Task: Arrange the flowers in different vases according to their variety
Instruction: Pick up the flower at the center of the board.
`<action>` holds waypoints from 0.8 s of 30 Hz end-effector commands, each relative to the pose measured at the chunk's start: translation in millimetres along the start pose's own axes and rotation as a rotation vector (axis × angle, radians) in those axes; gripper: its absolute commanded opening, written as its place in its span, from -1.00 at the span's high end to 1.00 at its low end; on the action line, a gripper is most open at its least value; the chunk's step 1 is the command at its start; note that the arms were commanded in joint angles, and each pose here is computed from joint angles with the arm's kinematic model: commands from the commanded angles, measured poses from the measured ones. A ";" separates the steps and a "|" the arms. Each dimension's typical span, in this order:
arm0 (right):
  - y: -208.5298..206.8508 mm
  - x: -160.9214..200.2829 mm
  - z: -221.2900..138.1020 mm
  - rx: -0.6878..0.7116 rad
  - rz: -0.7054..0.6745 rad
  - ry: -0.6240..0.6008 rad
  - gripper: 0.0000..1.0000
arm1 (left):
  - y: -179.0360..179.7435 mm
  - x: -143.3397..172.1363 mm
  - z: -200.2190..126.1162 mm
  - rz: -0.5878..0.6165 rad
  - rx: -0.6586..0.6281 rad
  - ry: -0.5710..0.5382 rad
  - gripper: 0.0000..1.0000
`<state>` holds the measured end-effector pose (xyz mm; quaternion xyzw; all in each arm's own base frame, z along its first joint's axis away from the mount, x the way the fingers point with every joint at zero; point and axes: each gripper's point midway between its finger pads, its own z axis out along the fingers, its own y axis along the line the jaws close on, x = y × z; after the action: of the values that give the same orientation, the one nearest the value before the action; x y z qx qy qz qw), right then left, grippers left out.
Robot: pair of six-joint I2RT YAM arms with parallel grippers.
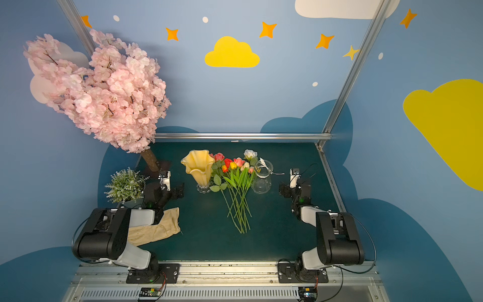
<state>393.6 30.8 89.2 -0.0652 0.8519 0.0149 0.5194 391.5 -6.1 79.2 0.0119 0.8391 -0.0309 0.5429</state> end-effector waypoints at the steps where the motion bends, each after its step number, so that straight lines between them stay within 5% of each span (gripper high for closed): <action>1: 4.3 -1.1 -4.7 -0.009 -0.024 -0.002 -0.96 | -6.3 -6.9 -1.8 0.028 0.031 -0.027 -1.00; 14: 7.2 -56.3 -70.3 0.024 0.091 -0.010 -0.96 | -32.1 -55.7 -63.1 0.084 -0.007 -0.123 -1.00; 18: 12.1 -73.6 -101.9 -0.012 0.243 -0.021 -0.96 | -42.4 -67.1 -89.5 -0.027 0.044 -0.138 -1.00; 24: 20.7 -69.8 -137.1 -0.070 0.379 -0.021 -0.96 | -45.5 -61.4 -136.2 -0.348 0.103 -0.149 -1.00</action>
<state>321.5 42.1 232.4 0.0405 0.8170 0.1085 0.5650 310.0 -41.2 219.0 -0.0355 0.7586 -0.1113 0.6409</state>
